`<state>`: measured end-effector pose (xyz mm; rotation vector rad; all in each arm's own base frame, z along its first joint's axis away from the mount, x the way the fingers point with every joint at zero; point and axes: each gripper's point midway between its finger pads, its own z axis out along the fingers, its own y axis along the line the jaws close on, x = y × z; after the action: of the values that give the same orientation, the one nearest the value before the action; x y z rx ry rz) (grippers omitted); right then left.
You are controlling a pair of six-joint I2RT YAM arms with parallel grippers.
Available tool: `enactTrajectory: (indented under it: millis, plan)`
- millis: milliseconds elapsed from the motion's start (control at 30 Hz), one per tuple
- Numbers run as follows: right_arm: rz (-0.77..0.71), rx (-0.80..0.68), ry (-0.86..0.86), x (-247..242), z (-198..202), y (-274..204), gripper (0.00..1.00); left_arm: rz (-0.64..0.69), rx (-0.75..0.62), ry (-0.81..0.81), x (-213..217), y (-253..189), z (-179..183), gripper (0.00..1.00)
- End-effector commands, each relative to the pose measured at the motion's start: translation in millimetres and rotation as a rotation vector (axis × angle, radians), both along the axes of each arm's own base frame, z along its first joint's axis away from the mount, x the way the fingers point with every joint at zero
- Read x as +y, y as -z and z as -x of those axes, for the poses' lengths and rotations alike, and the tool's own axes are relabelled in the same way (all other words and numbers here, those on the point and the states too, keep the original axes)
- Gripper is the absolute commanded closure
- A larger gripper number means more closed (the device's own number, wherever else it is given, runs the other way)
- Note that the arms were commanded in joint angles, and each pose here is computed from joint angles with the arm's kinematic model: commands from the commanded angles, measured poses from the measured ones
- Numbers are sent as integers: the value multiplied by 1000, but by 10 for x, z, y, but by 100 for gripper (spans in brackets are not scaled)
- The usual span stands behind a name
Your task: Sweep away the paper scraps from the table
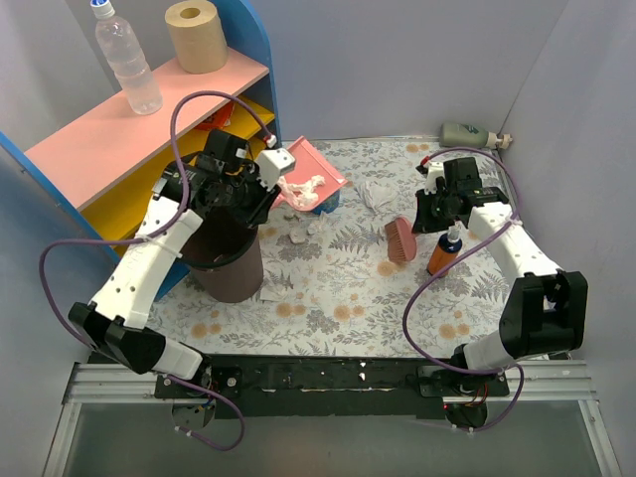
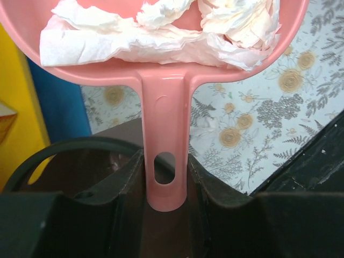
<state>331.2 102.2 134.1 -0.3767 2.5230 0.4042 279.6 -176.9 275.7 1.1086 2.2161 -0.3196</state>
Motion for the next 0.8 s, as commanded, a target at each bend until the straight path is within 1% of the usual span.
enactTrajectory:
  millis: [0,300,600,767]
  plan:
    - [-21,83,2,48,51,195,99,8,-115,-97,338,-388,21,100]
    - [-34,136,-1,101,-8,318,99,-54,-189,-268,938,-514,28,100]
    - [-47,168,-4,144,-11,413,99,-105,-208,-367,1312,-536,289,100]
    - [-48,181,-10,168,11,462,99,-169,-228,-417,1512,-531,434,100]
